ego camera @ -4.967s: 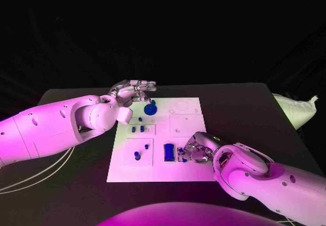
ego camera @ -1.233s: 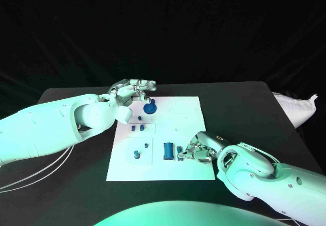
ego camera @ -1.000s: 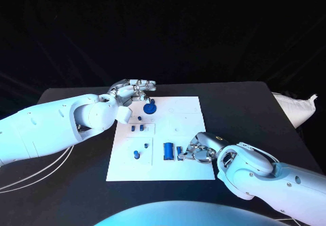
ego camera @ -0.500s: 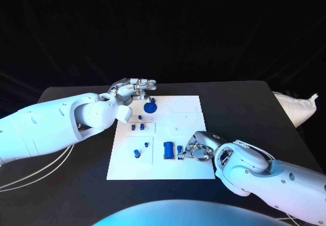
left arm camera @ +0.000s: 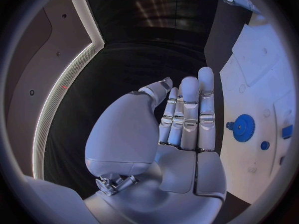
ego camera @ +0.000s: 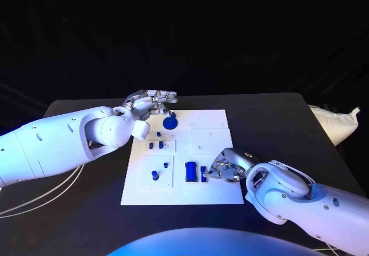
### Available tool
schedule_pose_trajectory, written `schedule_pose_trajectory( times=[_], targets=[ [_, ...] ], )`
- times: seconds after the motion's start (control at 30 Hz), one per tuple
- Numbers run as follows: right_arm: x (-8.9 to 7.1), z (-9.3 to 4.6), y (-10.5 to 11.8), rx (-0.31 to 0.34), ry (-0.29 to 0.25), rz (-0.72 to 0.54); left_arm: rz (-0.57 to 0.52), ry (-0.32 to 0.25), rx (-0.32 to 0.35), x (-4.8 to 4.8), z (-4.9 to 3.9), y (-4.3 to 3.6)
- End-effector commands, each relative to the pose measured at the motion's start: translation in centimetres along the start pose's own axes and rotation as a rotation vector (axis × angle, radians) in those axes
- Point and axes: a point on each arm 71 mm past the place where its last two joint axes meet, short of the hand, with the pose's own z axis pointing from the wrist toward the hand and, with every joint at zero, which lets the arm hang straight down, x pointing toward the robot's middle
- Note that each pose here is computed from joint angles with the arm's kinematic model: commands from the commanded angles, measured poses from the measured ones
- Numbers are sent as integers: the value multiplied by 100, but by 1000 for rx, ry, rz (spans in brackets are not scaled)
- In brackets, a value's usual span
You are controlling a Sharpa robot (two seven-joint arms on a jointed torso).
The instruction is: Assemble the parts on the task board
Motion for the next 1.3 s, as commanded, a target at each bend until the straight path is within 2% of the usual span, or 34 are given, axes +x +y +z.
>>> schedule_pose_trajectory(
  times=[0.03,0.2,0.4,0.5,0.7,0.9,1.17,1.2,1.3],
  targets=[
    [-108,-8,27,-81,-41,225,0,12,8,0,9,-6],
    [-339,72,-77,-118,-82,431,-5,-7,7,-58,20,20],
    [-670,268,-357,-127,-180,703,-25,-38,7,-143,46,112],
    [-775,384,-522,-126,-225,821,-31,-57,15,-193,63,166],
    [-871,570,-758,-136,-275,971,-43,-106,38,-302,96,270],
    [-906,722,-864,-179,-299,1051,-66,-171,73,-431,142,388],
    [-926,813,-888,-202,-310,1072,-77,-204,88,-465,177,471],
    [-913,798,-928,-128,-322,1015,-56,-181,37,-451,173,490],
    [-920,791,-909,-129,-330,1018,-51,-185,40,-435,170,490]
  ],
)
